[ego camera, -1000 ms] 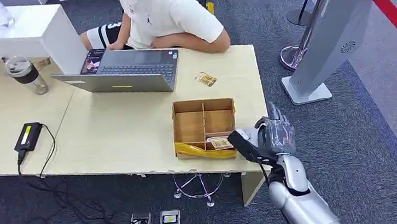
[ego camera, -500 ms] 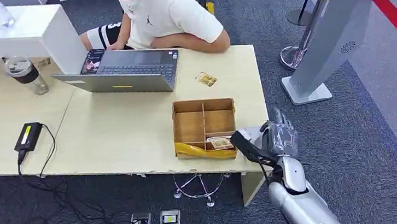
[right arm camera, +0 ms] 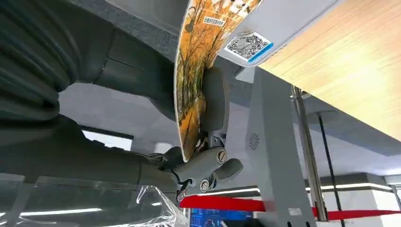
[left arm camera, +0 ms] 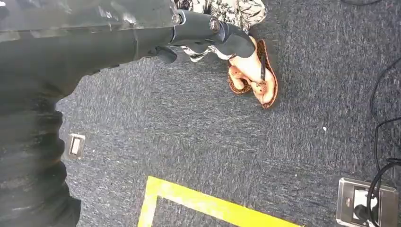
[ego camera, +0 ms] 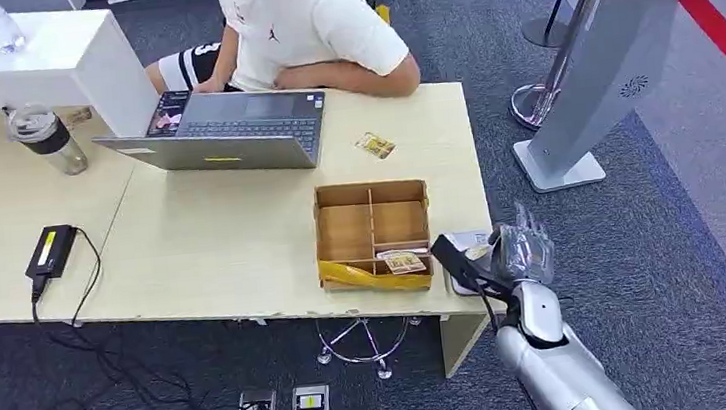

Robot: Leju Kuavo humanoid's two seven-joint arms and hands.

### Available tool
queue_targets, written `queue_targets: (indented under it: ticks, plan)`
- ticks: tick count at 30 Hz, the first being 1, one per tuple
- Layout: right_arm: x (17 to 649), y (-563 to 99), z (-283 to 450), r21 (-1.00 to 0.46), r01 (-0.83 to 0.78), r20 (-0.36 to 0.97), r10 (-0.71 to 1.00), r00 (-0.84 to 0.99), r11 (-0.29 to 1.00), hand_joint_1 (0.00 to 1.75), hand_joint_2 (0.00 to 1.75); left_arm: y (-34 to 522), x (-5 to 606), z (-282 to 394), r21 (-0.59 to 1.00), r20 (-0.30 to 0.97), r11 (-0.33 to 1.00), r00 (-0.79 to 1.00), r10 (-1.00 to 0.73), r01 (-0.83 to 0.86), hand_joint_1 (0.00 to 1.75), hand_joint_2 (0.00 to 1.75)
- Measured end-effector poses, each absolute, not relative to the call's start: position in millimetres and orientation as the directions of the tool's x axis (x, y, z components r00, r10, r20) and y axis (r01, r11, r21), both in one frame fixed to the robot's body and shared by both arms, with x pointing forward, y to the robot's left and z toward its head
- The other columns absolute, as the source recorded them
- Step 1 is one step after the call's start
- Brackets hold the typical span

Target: Pass the card to the sensor for recognition and then transmit it.

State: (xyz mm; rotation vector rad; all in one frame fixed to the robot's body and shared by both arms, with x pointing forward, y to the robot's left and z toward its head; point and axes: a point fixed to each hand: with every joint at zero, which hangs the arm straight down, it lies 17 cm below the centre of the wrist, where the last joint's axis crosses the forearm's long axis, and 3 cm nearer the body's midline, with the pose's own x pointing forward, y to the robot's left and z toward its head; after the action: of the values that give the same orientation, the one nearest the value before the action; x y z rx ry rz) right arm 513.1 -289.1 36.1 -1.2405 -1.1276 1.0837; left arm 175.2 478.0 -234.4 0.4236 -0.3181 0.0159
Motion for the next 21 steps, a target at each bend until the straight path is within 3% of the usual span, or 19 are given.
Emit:
queue_targets:
  ticks: [6, 13, 16, 21]
  plan:
    - [515, -291, 43, -0.997, 0.039, 0.074, 0.989, 0.128, 0.07, 1.75, 1.75, 480, 175, -234, 0.408, 0.307, 0.909, 0.95, -0.051, -0.083, 0.0, 1.75]
    - [519, -283, 76, -0.951, 0.145, 0.285, 0.956, 0.061, 0.274, 1.75, 1.75, 482, 176, -233, 0.413, 0.311, 0.906, 0.949, -0.047, -0.09, 0.0, 1.75]
    - [527, -276, 132, -0.865, 0.261, 0.434, 0.9, -0.04, 0.428, 1.75, 1.75, 483, 179, -232, 0.414, 0.33, 0.906, 0.942, -0.054, -0.093, 0.0, 1.75]
    - [537, -265, 234, -0.739, 0.409, 0.497, 0.843, -0.206, 0.535, 1.75, 1.75, 485, 183, -229, 0.414, 0.356, 0.906, 0.931, -0.075, -0.086, 0.0, 1.75]
